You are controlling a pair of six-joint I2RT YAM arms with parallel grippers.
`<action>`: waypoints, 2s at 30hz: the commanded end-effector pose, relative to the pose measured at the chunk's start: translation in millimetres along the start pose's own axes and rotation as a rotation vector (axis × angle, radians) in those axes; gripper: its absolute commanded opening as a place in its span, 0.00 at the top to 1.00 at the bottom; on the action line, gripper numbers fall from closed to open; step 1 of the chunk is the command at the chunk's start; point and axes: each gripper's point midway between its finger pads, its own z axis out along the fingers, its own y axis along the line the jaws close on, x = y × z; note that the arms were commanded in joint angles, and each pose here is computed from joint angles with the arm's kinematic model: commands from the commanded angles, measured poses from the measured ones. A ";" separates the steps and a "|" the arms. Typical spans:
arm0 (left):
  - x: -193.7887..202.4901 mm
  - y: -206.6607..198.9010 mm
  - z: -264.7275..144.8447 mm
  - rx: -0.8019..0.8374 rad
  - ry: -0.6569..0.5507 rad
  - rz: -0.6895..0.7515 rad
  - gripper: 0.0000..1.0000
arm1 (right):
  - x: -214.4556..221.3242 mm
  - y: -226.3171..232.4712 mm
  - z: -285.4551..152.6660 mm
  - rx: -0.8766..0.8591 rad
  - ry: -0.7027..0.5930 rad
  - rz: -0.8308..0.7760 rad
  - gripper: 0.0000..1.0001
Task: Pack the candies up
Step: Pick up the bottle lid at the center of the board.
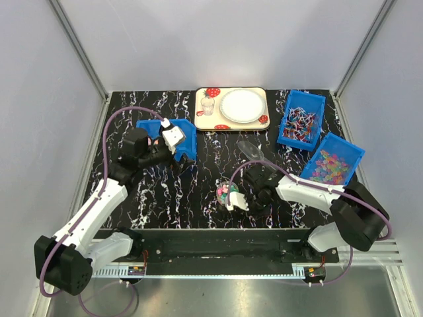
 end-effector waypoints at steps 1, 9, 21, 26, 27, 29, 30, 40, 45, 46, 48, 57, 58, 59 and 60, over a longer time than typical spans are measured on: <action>-14.6 -5.4 -3.5 0.028 -0.076 0.046 0.01 | -9.3 -0.1 -8.9 -0.017 0.010 0.021 1.00; -7.0 -32.6 -2.5 0.160 -0.153 0.158 0.01 | -69.1 14.8 -91.4 -0.068 -0.195 -0.005 1.00; 1.3 -90.0 4.4 0.467 -0.312 0.483 0.02 | -148.0 30.3 -160.4 -0.450 -0.463 0.002 1.00; -13.6 -110.8 1.4 0.613 -0.361 0.480 0.06 | -160.6 17.2 -160.4 -0.508 -0.496 0.040 1.00; -13.0 -113.8 2.8 0.633 -0.358 0.475 0.07 | -164.4 13.4 -159.8 -0.511 -0.506 0.042 1.00; -11.5 -123.2 2.0 0.672 -0.346 0.507 0.09 | -168.1 11.4 -161.4 -0.514 -0.521 0.044 1.00; -9.4 -126.3 2.6 0.686 -0.338 0.513 0.13 | -169.8 10.1 -161.8 -0.513 -0.528 0.038 1.00; 5.4 -142.6 7.1 0.716 -0.296 0.548 0.43 | -177.7 8.1 -162.5 -0.544 -0.574 0.065 1.00; 3.5 -142.0 10.0 0.709 -0.281 0.546 0.61 | -176.9 9.5 -161.3 -0.552 -0.581 0.070 1.00; 1.8 -141.9 10.7 0.706 -0.277 0.543 0.65 | -177.5 9.7 -161.2 -0.552 -0.582 0.068 1.00; 0.2 -141.6 12.3 0.704 -0.276 0.544 0.68 | -177.2 10.6 -162.5 -0.551 -0.585 0.066 1.00; -3.8 -142.5 16.2 0.695 -0.259 0.499 0.75 | -174.6 13.6 -163.2 -0.545 -0.580 0.059 1.00; -4.3 -141.7 16.7 0.690 -0.256 0.494 0.75 | -174.7 13.8 -163.6 -0.544 -0.581 0.058 1.00; -4.6 -141.0 17.6 0.687 -0.254 0.489 0.75 | -174.2 14.1 -163.5 -0.539 -0.577 0.051 1.00; -6.4 -140.6 17.6 0.684 -0.258 0.489 0.76 | -173.5 14.1 -163.7 -0.538 -0.576 0.051 1.00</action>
